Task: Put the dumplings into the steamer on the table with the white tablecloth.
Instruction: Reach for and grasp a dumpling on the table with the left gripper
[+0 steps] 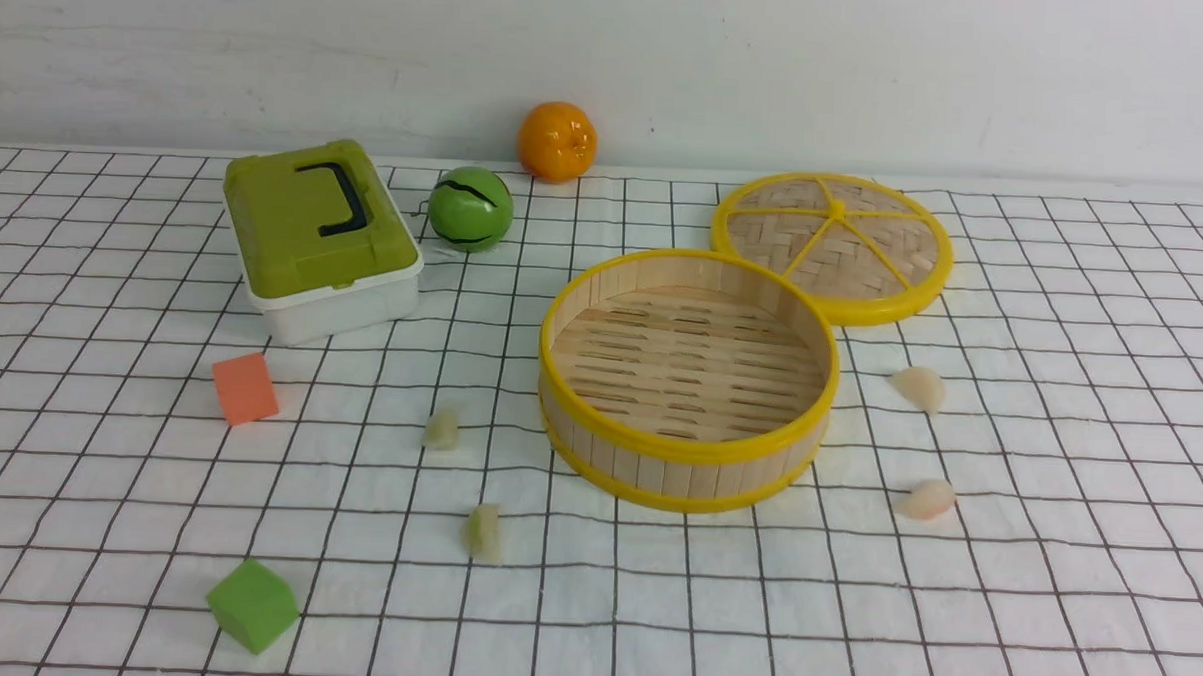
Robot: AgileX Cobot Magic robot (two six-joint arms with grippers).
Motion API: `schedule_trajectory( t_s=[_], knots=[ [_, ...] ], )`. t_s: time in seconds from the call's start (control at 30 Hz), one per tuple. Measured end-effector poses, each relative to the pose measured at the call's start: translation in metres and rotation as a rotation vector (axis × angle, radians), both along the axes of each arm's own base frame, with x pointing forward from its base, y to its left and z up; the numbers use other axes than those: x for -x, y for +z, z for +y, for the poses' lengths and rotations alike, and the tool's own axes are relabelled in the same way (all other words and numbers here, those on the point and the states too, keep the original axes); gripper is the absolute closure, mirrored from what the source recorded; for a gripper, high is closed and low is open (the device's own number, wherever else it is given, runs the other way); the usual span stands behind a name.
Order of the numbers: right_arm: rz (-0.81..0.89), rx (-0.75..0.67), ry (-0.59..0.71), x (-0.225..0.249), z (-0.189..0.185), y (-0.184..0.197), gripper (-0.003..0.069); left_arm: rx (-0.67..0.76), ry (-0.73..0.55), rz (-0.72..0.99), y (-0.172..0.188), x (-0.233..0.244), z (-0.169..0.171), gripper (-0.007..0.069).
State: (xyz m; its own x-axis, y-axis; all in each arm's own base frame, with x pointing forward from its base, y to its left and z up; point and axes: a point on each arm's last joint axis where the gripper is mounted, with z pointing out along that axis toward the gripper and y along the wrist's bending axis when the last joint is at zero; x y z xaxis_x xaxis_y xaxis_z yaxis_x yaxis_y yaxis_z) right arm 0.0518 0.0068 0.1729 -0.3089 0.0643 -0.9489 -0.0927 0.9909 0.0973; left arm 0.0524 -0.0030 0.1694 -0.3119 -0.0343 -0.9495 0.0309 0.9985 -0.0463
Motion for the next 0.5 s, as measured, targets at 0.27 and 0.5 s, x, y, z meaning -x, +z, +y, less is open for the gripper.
schedule_trajectory(
  t_s=[0.27,0.5],
  knots=[
    [0.000,0.000,0.000,0.0000,0.0000,0.0000,0.0419,0.000,0.000,0.000,0.0000,0.0000,0.0000,0.0552],
    [0.000,0.000,0.000,0.0000,0.0000,0.0000,0.0419,0.000,0.000,0.000,0.0000,0.0000,0.0000,0.0550]
  ],
)
